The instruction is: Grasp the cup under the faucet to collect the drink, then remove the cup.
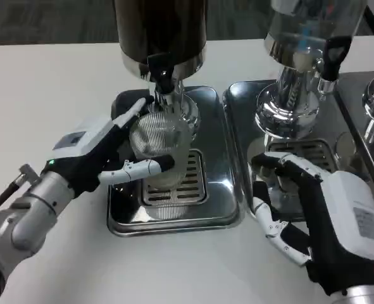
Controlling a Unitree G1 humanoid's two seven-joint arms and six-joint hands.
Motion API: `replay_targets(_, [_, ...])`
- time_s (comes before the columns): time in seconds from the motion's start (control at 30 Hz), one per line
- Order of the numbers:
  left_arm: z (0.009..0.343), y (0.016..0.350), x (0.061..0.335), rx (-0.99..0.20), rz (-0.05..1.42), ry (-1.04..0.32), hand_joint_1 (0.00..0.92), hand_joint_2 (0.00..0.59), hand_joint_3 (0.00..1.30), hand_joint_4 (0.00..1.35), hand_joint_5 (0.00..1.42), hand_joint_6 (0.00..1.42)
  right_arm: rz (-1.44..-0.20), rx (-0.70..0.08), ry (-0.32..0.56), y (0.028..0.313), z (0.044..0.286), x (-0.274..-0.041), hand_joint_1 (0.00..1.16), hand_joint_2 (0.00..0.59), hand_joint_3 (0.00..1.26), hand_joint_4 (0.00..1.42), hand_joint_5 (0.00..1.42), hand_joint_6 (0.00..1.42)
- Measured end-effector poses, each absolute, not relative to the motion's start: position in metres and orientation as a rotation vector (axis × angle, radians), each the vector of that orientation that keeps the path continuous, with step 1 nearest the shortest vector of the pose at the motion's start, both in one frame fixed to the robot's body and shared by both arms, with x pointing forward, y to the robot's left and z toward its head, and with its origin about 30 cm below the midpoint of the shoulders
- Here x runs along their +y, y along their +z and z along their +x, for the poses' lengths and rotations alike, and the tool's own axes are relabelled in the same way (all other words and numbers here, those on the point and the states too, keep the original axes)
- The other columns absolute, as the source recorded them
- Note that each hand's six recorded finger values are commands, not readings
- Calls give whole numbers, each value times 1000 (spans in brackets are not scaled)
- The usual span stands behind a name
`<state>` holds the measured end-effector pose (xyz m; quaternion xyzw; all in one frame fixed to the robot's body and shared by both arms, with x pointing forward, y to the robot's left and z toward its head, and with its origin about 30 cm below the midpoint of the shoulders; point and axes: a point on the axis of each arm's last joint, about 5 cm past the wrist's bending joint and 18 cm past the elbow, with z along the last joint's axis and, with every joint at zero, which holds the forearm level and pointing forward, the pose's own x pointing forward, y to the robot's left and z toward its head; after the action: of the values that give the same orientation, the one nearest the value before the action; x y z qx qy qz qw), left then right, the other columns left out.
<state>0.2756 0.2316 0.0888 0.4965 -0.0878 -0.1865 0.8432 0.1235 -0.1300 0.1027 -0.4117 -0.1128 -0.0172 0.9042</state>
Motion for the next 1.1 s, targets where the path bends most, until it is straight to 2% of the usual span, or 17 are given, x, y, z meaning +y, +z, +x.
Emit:
replay_targets(0.3, [269,93,242,-242,1017,-378,0,25,0,11,333,436,-844,-231,-33,102,125,-130,484,456,419,361,387,342])
replay_targets(0.53, [254,101,262,-328,976,-320,0,19,9,64,347,444,-847,-234,-26,101,127,-131,484,452,419,361,388,342])
replay_targets(0.67, [239,111,284,-367,965,-269,0,32,84,111,351,447,-840,-238,-20,101,130,-132,484,452,419,361,388,342])
replay_targets(0.77, [231,118,294,-386,943,-253,0,67,245,239,396,478,-843,-244,-14,101,132,-133,484,451,419,373,388,342])
replay_targets(0.87, [226,128,307,-384,821,-230,0,75,324,282,393,373,-838,-246,-15,101,133,-134,484,451,419,374,388,342])
replay_targets(1.0, [227,154,326,-435,645,-217,0,85,387,304,350,324,-834,-252,-15,102,135,-134,484,451,419,375,388,342])
replay_targets(1.1, [234,170,338,-416,484,-306,0,76,402,290,334,322,-829,-264,-14,103,137,-133,484,452,419,375,388,342])
